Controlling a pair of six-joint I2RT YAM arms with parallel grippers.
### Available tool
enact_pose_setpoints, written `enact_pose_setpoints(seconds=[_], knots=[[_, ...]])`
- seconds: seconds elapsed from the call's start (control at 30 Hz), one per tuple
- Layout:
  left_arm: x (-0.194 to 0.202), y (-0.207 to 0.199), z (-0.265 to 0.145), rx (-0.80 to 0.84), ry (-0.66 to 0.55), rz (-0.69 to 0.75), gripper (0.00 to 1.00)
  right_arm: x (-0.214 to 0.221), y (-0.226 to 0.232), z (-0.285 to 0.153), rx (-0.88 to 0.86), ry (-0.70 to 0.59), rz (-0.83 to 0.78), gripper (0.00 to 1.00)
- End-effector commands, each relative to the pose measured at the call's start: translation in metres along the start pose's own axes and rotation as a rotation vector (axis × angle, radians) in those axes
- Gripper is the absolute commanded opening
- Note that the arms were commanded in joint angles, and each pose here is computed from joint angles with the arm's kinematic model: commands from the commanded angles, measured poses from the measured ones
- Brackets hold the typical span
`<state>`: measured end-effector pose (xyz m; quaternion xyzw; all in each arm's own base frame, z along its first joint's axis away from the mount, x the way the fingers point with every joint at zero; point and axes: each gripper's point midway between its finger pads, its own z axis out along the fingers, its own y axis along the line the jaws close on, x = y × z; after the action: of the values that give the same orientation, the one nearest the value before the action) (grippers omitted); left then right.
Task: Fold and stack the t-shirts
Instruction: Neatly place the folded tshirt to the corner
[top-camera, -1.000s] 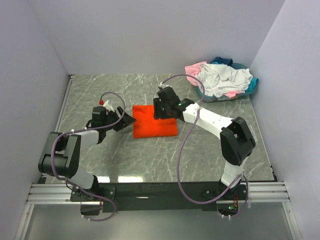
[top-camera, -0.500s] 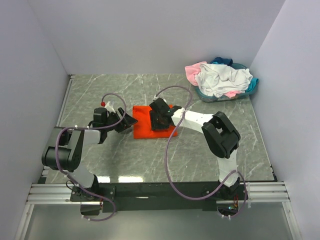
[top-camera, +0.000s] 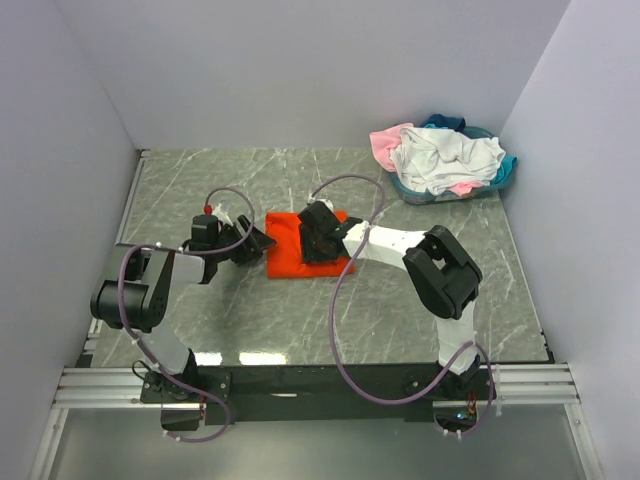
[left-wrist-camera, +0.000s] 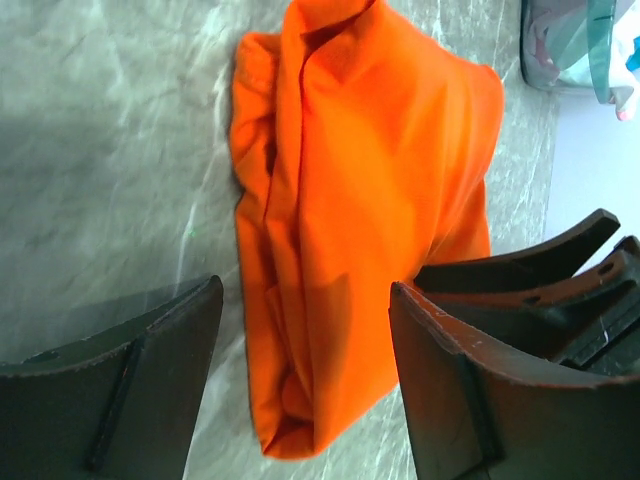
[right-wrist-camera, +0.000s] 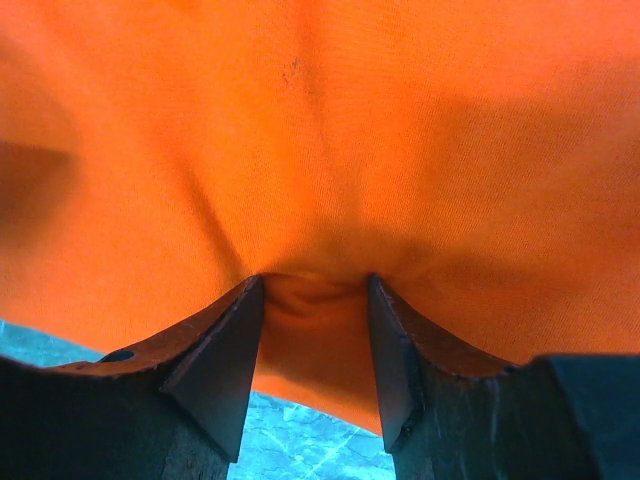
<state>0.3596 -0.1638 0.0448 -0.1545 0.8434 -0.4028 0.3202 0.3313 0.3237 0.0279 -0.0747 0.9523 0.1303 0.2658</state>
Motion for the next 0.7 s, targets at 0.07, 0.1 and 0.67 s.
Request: enact_pose_setpoints(seconds=[0.07, 0.1, 0.67], knots=[[-0.004, 0.002, 0.015, -0.044, -0.018, 0.026, 0.74, 0.026, -0.003, -0.004, 0.011, 0.071, -0.007, 0.53], [-0.001, 0.003, 0.017, -0.051, -0.013, 0.028, 0.74, 0.026, -0.003, -0.004, 0.009, 0.072, -0.006, 0.53], [-0.001, 0.015, 0.028, -0.21, -0.017, 0.102, 0.13, 0.021, 0.001, -0.021, -0.014, 0.043, -0.014, 0.53]])
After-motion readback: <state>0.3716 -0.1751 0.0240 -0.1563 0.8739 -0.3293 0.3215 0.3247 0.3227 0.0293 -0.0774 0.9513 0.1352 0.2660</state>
